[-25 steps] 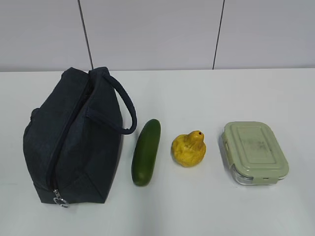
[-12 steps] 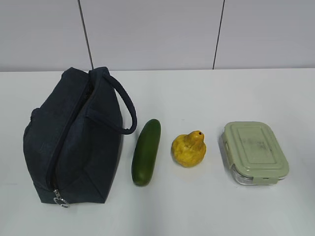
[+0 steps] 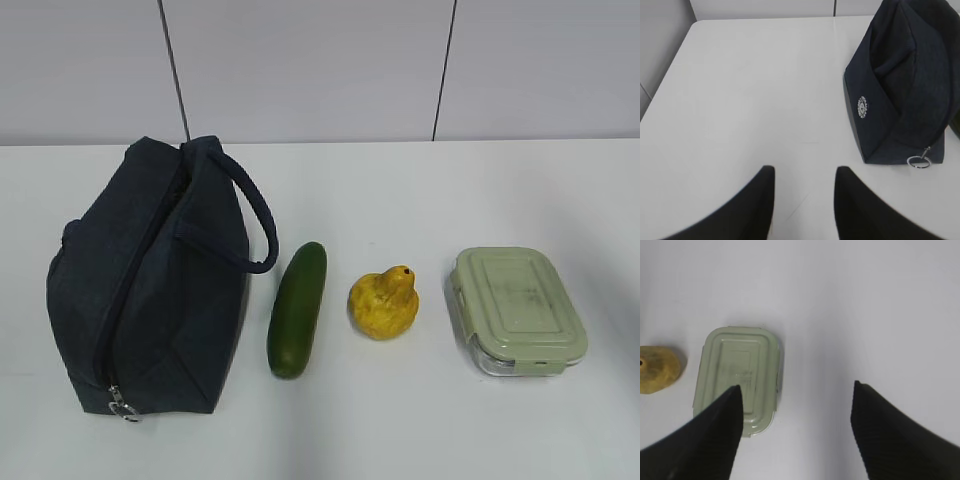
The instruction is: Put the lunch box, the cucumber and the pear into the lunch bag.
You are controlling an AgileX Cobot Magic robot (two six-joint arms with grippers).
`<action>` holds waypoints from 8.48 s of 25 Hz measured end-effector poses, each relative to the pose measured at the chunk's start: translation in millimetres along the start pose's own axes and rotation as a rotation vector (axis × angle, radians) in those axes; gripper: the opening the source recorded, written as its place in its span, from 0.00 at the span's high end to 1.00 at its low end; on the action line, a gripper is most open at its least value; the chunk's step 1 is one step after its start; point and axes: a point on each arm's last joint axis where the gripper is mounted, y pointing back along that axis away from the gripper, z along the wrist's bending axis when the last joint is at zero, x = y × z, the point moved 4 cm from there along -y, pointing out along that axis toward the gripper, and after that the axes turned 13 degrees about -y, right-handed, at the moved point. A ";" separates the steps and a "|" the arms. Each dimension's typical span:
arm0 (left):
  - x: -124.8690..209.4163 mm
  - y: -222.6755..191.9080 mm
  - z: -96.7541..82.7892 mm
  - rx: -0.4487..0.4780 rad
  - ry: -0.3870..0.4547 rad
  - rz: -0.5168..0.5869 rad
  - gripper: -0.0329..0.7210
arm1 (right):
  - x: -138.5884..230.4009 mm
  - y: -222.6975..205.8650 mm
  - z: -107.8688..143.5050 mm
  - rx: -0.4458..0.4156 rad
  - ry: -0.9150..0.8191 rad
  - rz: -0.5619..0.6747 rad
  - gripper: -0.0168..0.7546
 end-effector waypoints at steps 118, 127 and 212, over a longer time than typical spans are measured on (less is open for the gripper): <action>0.0 0.0 0.0 0.000 0.000 0.000 0.64 | 50.3 -223.0 -49.2 -0.692 -0.305 0.655 0.24; 0.0 0.0 0.0 0.000 0.000 0.000 0.64 | 59.7 -232.3 -50.5 -0.696 -0.320 0.689 0.24; 0.0 0.0 0.0 0.000 0.000 0.000 0.64 | 58.9 -250.4 -40.6 -0.736 -0.245 0.721 0.37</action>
